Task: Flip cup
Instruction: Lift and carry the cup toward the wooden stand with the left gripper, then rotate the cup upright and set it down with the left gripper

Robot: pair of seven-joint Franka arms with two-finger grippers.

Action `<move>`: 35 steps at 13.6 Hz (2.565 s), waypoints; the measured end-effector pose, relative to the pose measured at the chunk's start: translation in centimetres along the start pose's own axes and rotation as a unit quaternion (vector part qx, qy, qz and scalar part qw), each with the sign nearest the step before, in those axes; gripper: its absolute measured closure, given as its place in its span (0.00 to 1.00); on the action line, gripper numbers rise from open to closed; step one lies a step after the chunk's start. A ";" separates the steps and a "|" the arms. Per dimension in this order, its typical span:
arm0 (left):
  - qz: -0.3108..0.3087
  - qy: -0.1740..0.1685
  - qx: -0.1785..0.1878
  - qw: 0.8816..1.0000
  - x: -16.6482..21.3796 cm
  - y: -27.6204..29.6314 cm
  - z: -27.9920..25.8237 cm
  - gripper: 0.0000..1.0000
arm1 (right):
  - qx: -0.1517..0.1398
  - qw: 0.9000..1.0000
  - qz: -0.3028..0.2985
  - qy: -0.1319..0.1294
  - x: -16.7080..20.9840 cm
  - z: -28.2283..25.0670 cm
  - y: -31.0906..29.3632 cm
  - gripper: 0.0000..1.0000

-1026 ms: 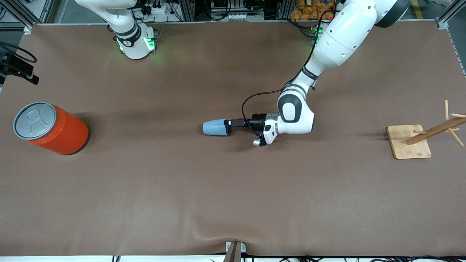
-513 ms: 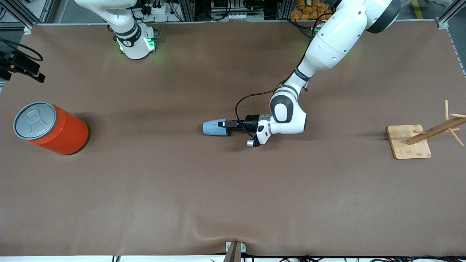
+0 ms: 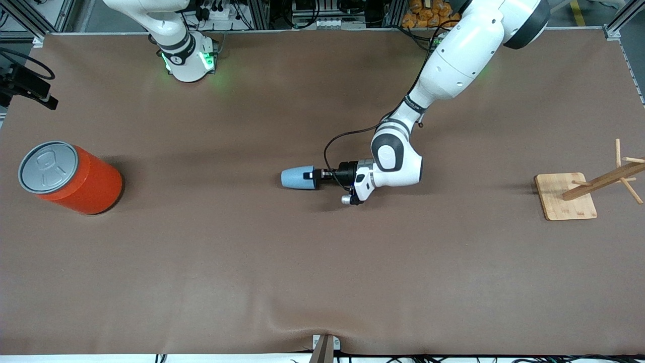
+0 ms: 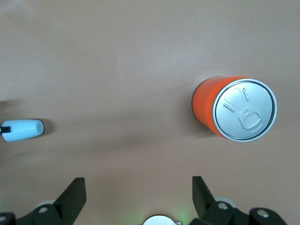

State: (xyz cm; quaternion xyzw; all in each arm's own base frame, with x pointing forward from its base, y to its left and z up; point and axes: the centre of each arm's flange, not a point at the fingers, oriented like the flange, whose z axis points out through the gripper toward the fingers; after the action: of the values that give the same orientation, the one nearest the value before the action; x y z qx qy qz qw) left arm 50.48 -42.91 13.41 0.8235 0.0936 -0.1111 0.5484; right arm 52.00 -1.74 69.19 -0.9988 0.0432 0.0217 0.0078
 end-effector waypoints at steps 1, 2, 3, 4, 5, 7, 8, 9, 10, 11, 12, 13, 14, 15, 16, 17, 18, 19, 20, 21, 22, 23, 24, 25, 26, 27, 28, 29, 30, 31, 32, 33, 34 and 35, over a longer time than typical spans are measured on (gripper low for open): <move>0.003 0.007 0.000 1.000 0.4 0.4 -0.3 0.92 | 0.000 1.000 -0.001 -0.003 0.2 0.3 -0.1 0.00; 0.006 0.018 0.002 1.000 1.0 0.7 -1.0 0.93 | -0.001 1.000 -0.002 -0.009 0.3 0.6 -0.3 0.00; 0.011 0.036 0.005 0.999 1.9 1.3 -2.4 0.93 | -0.001 1.000 -0.003 -0.017 0.2 0.9 -0.4 0.00; 0.015 0.053 0.009 0.998 3.1 2.3 -4.5 0.94 | -0.002 1.000 -0.003 -0.022 0.2 1.0 -0.4 0.00; 0.020 0.065 0.016 0.998 4.1 3.7 -6.8 0.94 | -0.002 1.000 -0.002 -0.024 0.2 1.1 -0.3 0.00; 0.029 0.092 0.049 0.994 5.9 7.0 -13.3 0.95 | -0.002 1.000 0.000 -0.025 0.2 1.1 -0.2 0.00; 0.035 0.105 0.073 0.991 6.4 8.5 -17.0 0.95 | -0.002 1.000 0.001 -0.025 0.2 1.1 -0.2 0.00; 0.040 0.117 0.103 0.987 6.7 9.8 -20.6 0.95 | -0.002 1.000 0.003 -0.026 0.2 1.1 -0.2 0.00; 0.044 0.128 0.136 0.981 6.7 10.9 -23.6 0.95 | -0.002 1.000 0.004 -0.026 0.2 1.1 -0.1 0.00; 0.047 0.140 0.175 0.973 6.5 11.9 -26.3 0.95 | -0.002 1.000 0.005 -0.026 0.2 1.1 -0.1 0.00; 0.051 0.151 0.216 0.963 6.4 12.6 -28.5 0.95 | -0.002 1.000 0.006 -0.026 0.2 1.1 -0.1 0.00; 0.056 0.158 0.263 0.950 6.3 12.9 -30.4 0.95 | -0.002 1.000 0.007 -0.026 0.2 1.1 0.0 0.00; 0.062 0.161 0.312 0.934 6.3 12.8 -32.0 0.95 | -0.002 1.000 0.007 -0.026 0.2 1.1 0.0 0.00; 0.069 0.163 0.359 0.917 6.5 12.2 -33.4 0.95 | -0.002 1.000 0.007 -0.026 0.2 1.1 0.0 0.00; 0.072 0.165 0.398 0.900 6.8 11.3 -34.7 0.95 | -0.002 1.000 0.008 -0.026 0.2 1.1 0.1 0.00; 0.068 0.166 0.423 0.888 7.1 10.2 -36.0 0.95 | -0.002 1.000 0.008 -0.026 0.2 1.1 0.1 0.00; 0.064 0.165 0.435 0.883 7.4 9.1 -37.0 0.95 | -0.002 1.000 0.008 -0.026 0.2 1.1 0.1 0.00; 0.059 0.163 0.443 0.880 7.6 8.0 -37.6 0.95 | -0.002 1.000 0.008 -0.026 0.2 1.1 0.1 0.00; 0.055 0.160 0.450 0.877 7.7 7.1 -38.0 0.95 | -0.002 1.000 0.008 -0.026 0.2 1.1 0.1 0.00; 0.052 0.160 0.460 0.872 7.8 6.4 -38.5 0.95 | -0.002 1.000 0.008 -0.026 0.2 1.1 0.1 0.00; 0.052 0.160 0.473 0.865 7.9 5.8 -38.8 0.95 | -0.002 1.000 0.008 -0.026 0.2 1.1 0.1 0.00; 0.054 0.158 0.487 0.857 7.9 5.4 -39.0 0.95 | -0.002 1.000 0.008 -0.026 0.2 1.1 0.1 0.00; 0.053 0.157 0.499 0.851 7.8 4.9 -38.9 0.95 | -0.002 1.000 0.008 -0.026 0.2 1.1 0.1 0.00; 0.049 0.157 0.505 0.847 7.7 4.5 -38.8 0.95 | -0.002 1.000 0.008 -0.026 0.2 1.1 0.1 0.00; 0.042 0.155 0.508 0.846 7.7 3.9 -38.5 0.95 | -0.002 1.000 0.008 -0.026 0.2 1.1 0.1 0.00; 0.034 0.153 0.509 0.847 7.7 3.3 -38.3 0.95 | -0.002 1.000 0.008 -0.026 0.2 1.1 0.1 0.00; 0.027 0.150 0.509 0.847 7.8 2.6 -38.0 0.95 | -0.002 1.000 0.008 -0.026 0.2 1.1 0.1 0.00; 0.022 0.147 0.509 0.848 7.9 2.1 -37.8 0.95 | -0.002 1.000 0.008 -0.026 0.2 1.1 0.1 0.00; 0.020 0.145 0.510 0.848 8.0 1.6 -37.7 0.95 | -0.002 1.000 0.008 -0.026 0.2 1.1 0.1 0.00; 0.018 0.145 0.510 0.848 8.0 1.4 -37.6 0.94 | -0.002 1.000 0.008 -0.026 0.2 1.1 0.1 0.00; 0.018 0.145 0.510 0.848 8.0 1.4 -37.7 0.88 | -0.002 1.000 0.008 -0.026 0.2 1.1 0.1 0.00; 0.018 0.147 0.509 0.848 8.1 1.5 -37.9 0.79 | -0.002 1.000 0.007 -0.027 0.1 1.1 0.0 0.00; 0.018 0.152 0.508 0.848 8.3 1.8 -38.3 0.68 | -0.002 1.000 0.007 -0.027 0.1 1.1 0.0 0.00; 0.020 0.158 0.506 0.848 8.4 2.4 -38.8 0.59 | -0.002 1.000 0.007 -0.027 0.1 1.1 0.0 0.00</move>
State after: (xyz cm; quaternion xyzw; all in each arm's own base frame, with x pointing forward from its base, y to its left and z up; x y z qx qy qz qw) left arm 62.30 -7.65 27.61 0.9950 0.0934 -0.0001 0.0356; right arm 52.10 -1.70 68.10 -0.9976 0.0498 0.0484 0.0069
